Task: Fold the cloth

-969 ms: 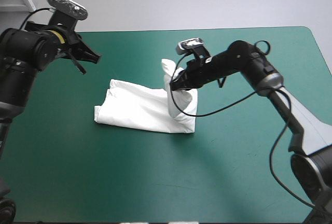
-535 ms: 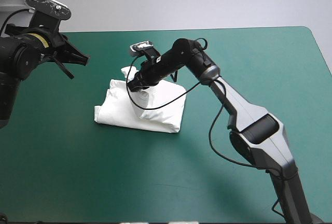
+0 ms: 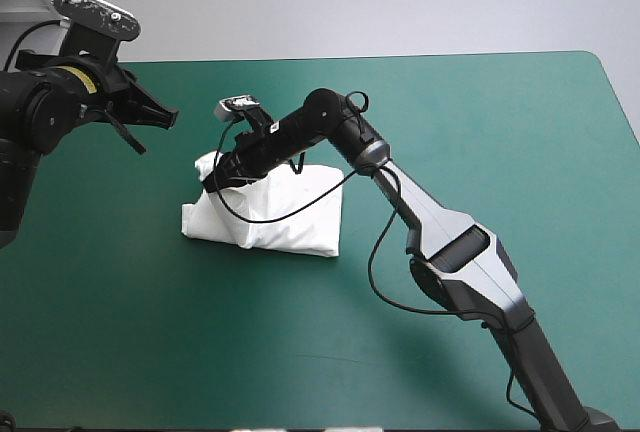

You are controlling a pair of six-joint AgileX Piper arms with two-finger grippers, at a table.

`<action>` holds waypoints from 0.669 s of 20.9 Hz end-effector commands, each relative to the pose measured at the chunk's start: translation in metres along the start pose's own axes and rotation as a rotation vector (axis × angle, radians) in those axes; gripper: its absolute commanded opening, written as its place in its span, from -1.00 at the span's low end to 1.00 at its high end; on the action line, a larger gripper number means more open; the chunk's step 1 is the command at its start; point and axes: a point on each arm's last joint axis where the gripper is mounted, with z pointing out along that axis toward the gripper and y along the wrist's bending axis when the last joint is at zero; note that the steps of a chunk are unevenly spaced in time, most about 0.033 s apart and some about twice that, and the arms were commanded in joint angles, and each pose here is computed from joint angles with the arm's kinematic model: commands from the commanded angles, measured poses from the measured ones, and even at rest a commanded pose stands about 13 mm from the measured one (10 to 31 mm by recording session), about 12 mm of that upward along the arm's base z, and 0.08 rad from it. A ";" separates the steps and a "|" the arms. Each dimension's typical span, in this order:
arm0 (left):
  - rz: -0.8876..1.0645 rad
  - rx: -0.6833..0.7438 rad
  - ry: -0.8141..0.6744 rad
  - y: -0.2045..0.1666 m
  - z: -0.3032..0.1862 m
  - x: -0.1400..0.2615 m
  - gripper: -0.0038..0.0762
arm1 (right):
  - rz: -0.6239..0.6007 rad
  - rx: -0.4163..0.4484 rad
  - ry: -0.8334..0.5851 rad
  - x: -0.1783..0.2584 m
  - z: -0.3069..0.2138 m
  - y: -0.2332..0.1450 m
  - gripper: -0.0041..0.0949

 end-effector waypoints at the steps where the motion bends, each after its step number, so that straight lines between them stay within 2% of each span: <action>1: -0.032 -0.017 -0.096 0.006 -0.017 -0.007 -0.86 | -0.078 -0.106 -0.126 -0.024 -0.032 0.047 0.33; 2: -0.031 -0.016 -0.089 0.005 -0.017 -0.006 -0.86 | -0.081 -0.091 -0.107 -0.022 -0.032 0.045 0.55; 3: -0.031 -0.015 -0.084 0.005 -0.017 -0.006 -0.86 | -0.062 -0.071 -0.100 -0.022 -0.033 0.044 0.52; 4: -0.031 -0.014 -0.076 0.005 -0.017 -0.005 -0.86 | -0.051 -0.047 -0.097 -0.022 -0.035 0.041 0.38; 5: -0.028 -0.013 -0.070 0.005 -0.017 -0.004 -0.86 | -0.055 0.012 -0.094 -0.024 -0.043 0.040 0.15; 6: -0.025 -0.016 -0.065 0.005 -0.017 -0.004 -0.86 | -0.058 0.053 -0.095 -0.025 -0.049 0.039 0.06; 7: -0.025 -0.019 -0.067 0.006 -0.018 -0.004 -0.86 | -0.077 0.140 -0.094 -0.027 -0.062 0.038 -0.04; 8: -0.024 -0.021 -0.066 0.006 -0.018 -0.004 -0.85 | -0.096 0.222 -0.099 -0.030 -0.076 0.041 -0.07; 9: -0.024 -0.021 -0.066 0.006 -0.018 -0.004 -0.85 | -0.112 0.344 -0.104 -0.032 -0.096 0.043 -0.06; 11: -0.024 -0.021 -0.068 0.006 -0.018 -0.004 -0.86 | -0.093 0.395 -0.095 -0.027 -0.120 0.052 -0.06; 14: -0.025 -0.023 -0.076 0.006 -0.018 -0.005 -0.86 | -0.039 0.428 -0.034 -0.005 -0.144 0.055 -0.06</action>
